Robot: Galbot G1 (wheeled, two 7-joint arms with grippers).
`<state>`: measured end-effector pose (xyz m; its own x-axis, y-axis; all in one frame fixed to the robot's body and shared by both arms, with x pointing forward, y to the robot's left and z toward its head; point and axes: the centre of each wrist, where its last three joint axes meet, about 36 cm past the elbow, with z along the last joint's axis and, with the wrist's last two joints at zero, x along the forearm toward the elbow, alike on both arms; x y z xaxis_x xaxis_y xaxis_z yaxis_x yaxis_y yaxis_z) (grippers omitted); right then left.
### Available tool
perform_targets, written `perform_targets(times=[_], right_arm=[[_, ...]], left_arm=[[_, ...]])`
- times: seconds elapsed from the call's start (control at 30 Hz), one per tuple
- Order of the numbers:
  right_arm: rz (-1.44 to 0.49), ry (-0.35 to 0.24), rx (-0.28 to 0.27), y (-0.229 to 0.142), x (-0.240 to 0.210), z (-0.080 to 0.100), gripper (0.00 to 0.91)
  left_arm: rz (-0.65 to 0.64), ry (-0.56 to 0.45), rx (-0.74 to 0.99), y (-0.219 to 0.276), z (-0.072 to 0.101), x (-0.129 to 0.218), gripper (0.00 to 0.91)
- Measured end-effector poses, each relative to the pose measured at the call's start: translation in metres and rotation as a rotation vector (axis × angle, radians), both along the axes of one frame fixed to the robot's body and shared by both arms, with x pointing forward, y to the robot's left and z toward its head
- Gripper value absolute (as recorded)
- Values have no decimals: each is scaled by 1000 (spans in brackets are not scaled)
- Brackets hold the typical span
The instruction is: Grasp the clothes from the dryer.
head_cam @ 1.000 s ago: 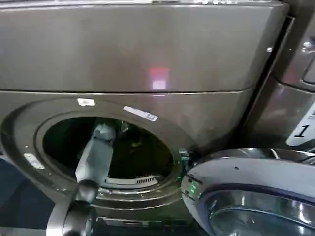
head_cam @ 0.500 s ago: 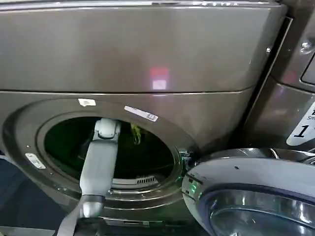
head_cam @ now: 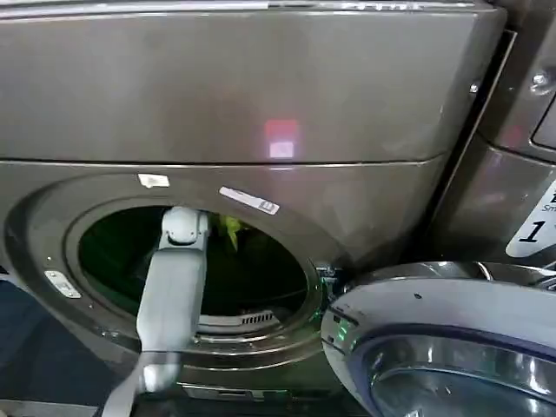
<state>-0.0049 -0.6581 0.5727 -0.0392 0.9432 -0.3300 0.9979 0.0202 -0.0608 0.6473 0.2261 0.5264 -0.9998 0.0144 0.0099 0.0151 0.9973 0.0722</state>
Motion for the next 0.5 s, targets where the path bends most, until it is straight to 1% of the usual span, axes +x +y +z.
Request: perform_targets(times=[0.13, 0.3, 0.5], right_arm=[[-2, 3, 2, 1, 0, -2, 907], [-2, 5, 1, 1, 0, -3, 907], [5, -14, 5, 5, 2, 4, 907]], left_arm=[[-1, 2, -3, 0, 1, -1, 0], [0, 9, -8, 2, -2, -3, 0], [0, 9, -7, 5, -2, -3, 0]])
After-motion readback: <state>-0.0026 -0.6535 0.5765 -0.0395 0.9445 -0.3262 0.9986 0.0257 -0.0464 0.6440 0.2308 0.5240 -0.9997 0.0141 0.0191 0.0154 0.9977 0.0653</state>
